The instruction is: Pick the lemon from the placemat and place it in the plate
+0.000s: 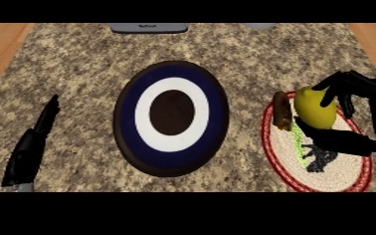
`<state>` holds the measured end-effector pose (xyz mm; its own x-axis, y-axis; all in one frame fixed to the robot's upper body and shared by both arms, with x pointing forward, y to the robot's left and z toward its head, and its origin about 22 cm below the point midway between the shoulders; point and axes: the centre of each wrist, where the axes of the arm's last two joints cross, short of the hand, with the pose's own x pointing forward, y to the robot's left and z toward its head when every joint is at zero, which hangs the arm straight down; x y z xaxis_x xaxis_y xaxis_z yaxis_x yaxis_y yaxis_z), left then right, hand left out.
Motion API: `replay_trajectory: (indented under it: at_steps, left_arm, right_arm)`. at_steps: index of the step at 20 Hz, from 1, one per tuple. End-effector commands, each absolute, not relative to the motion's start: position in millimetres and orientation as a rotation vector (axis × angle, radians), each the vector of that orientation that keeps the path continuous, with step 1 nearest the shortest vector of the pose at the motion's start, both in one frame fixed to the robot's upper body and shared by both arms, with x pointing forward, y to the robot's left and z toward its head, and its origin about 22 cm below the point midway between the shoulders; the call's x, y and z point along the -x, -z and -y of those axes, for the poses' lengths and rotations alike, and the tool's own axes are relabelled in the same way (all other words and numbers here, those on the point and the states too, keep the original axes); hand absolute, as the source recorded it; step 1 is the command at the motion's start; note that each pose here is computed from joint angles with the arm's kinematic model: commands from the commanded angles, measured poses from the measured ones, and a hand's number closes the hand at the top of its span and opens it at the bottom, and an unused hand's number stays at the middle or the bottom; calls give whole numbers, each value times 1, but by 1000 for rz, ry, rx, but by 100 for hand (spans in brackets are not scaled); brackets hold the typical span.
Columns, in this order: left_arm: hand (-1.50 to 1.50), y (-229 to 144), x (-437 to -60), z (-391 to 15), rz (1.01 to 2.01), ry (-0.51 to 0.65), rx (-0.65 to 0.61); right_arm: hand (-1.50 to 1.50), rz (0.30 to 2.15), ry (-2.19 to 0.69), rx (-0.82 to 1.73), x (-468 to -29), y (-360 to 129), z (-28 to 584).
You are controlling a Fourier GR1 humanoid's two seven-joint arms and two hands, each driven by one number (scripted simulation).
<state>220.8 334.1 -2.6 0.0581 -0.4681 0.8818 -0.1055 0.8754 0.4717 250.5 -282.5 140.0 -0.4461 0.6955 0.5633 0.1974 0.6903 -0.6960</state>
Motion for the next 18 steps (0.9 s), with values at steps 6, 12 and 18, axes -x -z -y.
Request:
replay_trajectory:
  at_steps: [6, 12, 18]
  left_arm:
    - [0, 7, -224, -333, 1530, 298, -484]
    - [0, 17, -210, -333, 1517, 309, -465]
    - [0, 6, -215, -336, 1535, 305, -456]
  right_arm:
    - [150, 2009, -708, 529, -248, -188, 177]
    - [150, 1883, -790, 465, -272, -179, 139]
    - [150, 1798, -881, 446, -290, -155, 61]
